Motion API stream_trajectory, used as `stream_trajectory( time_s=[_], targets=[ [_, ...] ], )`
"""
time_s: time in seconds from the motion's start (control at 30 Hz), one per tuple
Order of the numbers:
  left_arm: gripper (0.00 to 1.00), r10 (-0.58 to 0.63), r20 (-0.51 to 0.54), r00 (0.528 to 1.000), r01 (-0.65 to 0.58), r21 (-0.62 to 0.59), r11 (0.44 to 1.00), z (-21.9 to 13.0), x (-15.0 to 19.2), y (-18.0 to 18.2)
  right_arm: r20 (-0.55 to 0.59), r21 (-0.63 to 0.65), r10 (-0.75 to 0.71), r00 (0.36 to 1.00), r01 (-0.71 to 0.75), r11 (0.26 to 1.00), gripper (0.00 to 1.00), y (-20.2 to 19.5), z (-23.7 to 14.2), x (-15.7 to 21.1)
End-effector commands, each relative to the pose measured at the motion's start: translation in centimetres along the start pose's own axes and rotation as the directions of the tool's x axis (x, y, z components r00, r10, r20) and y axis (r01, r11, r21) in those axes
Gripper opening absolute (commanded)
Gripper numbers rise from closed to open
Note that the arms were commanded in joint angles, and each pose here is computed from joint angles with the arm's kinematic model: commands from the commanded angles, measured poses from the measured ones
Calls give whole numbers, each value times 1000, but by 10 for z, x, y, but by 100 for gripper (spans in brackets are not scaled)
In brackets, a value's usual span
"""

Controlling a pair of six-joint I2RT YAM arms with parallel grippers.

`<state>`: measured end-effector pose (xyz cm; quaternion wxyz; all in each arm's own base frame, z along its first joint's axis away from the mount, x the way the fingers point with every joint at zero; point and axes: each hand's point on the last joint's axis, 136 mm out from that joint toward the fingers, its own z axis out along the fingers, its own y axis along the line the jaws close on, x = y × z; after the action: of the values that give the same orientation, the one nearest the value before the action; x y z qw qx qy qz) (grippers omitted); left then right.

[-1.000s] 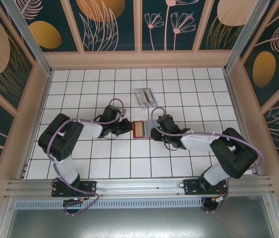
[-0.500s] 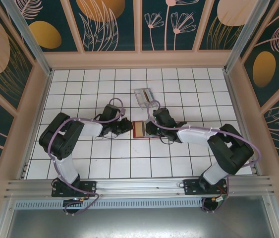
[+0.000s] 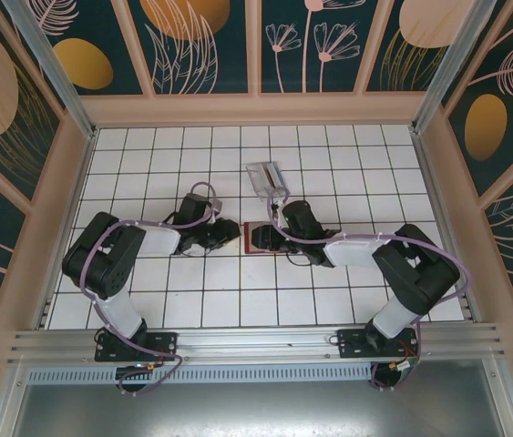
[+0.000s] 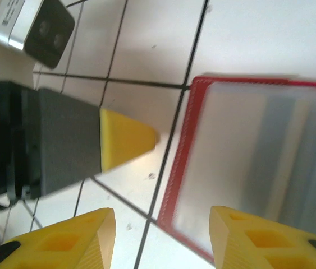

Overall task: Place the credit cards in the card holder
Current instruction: Flip over the card slot in the card holder, then pick up the credit card from the storage box.

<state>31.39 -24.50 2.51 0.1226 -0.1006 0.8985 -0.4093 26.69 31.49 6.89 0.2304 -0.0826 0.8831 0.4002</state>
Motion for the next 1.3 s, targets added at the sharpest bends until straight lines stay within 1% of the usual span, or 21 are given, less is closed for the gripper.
stream_trajectory(
  time_s=[0.0, 0.07, 0.13, 0.23, 0.3, 0.4, 0.47, 0.57, 0.7, 0.77, 0.87, 0.97, 1.1, 1.27],
  targets=[
    [32, -61, 33, 998, 65, -137, 988, -22, -11, 44, 57, -126, -63, 996, 70, 990, 49, 33, -9, -14],
    [32, -31, 93, 995, 45, -152, 987, -41, -25, 44, 115, -58, -116, 987, 123, 991, 51, 36, -22, -37],
    [33, 18, 131, 991, 7, -189, 982, -52, -35, 40, 151, 22, -158, 976, 157, 987, 53, 33, -32, -61],
    [38, 54, 162, 985, -22, -196, 980, -61, -46, 29, 197, 143, -166, 966, 140, 980, 54, 17, -48, -99],
    [40, 61, 169, 984, -27, -193, 981, -64, -50, 22, 235, 267, -196, 952, 131, 955, 57, 7, -57, -123],
    [42, 70, 209, 975, -29, -191, 981, -72, -57, 15, 263, 378, -174, 949, 64, 924, 60, -5, -61, -157],
    [44, 99, 245, 965, -52, -190, 980, -80, -62, 8, 251, 430, -170, 953, 48, 902, 75, -12, -56, -173],
    [46, 146, 261, 954, -87, -226, 970, -90, -68, 4, 222, 525, -192, 956, 49, 850, 77, -27, -47, -188],
    [46, 190, 300, 935, -106, -274, 956, -107, -72, 1, 153, 567, -215, 965, 93, 819, 76, -40, -25, -203],
    [46, 213, 315, 925, -119, -292, 949, -115, -74, -2, 95, 569, -239, 966, 144, 810, 75, -44, -11, -205],
    [46, 235, 343, 909, -123, -319, 940, -127, -74, -2, 4, 559, -282, 960, 231, 796, 74, -48, 6, -202],
    [46, 250, 362, 898, -133, -317, 939, -131, -70, 0, -70, 560, -278, 958, 269, 783, 74, -60, 16, -198],
    [46, 248, 353, 902, -129, -329, 936, -130, -63, 8, -119, 545, -272, 955, 292, 786, 74, -65, 27, -194],
    [46, 265, 344, 901, -143, -343, 928, -131, -61, 11, -153, 559, -257, 954, 298, 774, 74, -74, 32, -188]
  ],
)
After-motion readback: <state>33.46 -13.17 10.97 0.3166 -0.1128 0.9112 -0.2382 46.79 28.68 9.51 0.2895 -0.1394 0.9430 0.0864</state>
